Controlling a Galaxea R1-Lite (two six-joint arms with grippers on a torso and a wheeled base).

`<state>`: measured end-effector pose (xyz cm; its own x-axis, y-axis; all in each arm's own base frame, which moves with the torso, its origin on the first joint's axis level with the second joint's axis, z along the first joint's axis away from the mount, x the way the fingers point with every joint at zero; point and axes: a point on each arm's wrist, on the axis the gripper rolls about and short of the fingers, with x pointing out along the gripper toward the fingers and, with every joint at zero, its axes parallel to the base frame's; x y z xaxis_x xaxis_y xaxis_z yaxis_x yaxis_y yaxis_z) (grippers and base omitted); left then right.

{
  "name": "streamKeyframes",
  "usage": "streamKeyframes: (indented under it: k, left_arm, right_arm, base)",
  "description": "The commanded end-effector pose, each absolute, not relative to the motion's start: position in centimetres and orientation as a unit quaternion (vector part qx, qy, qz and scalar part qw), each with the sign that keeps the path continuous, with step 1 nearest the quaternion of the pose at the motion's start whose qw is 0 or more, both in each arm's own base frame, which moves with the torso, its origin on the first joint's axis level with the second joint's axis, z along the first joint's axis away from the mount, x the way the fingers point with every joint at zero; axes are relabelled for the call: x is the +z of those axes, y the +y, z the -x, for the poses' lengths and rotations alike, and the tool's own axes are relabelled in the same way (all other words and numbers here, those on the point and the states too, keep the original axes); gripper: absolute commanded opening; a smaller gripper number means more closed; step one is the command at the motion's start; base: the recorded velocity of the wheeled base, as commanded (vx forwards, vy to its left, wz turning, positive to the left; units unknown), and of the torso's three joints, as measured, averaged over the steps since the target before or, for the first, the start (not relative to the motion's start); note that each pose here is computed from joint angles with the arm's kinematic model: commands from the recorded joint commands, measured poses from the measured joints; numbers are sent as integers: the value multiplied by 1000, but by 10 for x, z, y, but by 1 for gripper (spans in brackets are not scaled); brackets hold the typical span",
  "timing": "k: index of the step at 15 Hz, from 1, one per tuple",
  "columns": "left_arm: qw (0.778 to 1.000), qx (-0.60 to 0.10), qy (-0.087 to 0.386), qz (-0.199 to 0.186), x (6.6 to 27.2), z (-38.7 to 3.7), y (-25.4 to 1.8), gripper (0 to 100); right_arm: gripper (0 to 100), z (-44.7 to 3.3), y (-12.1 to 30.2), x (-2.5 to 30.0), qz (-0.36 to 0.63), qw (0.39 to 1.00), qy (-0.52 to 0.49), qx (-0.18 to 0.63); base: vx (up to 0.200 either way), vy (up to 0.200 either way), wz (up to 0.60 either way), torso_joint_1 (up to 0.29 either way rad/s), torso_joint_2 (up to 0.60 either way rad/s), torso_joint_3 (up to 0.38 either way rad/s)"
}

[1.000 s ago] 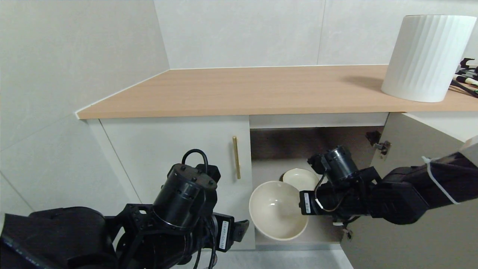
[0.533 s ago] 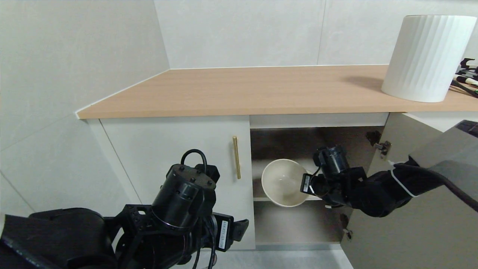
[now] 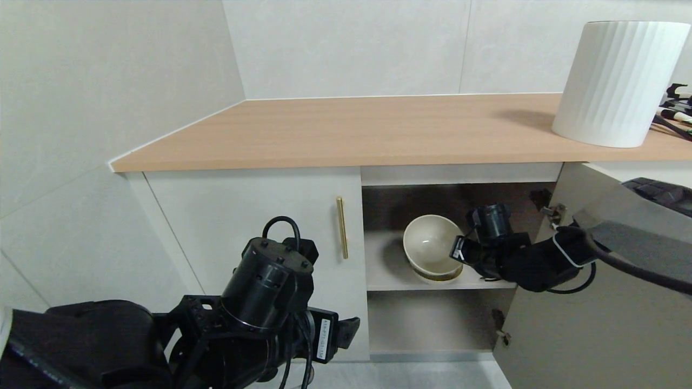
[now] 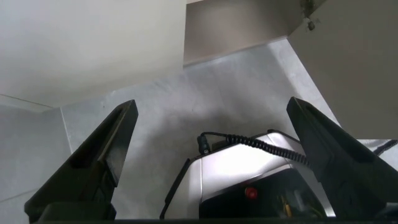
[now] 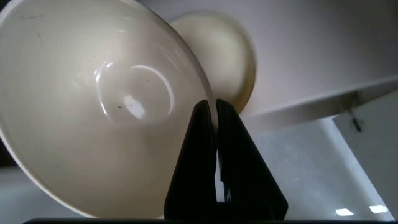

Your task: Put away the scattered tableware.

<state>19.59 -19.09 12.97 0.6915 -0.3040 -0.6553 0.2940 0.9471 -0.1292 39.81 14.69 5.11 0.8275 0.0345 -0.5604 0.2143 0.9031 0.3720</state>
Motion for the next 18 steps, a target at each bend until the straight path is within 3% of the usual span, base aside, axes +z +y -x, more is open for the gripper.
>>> streamKeyframes:
  k: [1, 9, 18]
  left_arm:
    - [919, -161, 359, 7, 129, -196, -191, 100]
    - [920, -156, 359, 10, 128, -199, -189, 100]
    - [921, -154, 359, 10, 128, -200, -188, 100]
  right_arm:
    - [0, -412, 141, 38, -214, 931, 289, -67]
    - [0, -432, 141, 16, -209, 931, 288, -82]
    - [0, -435, 142, 14, -207, 930, 292, -85]
  base:
    - [0, 0, 0, 0, 0, 0]
    - [0, 0, 0, 0, 0, 0]
    - [0, 0, 0, 0, 0, 0]
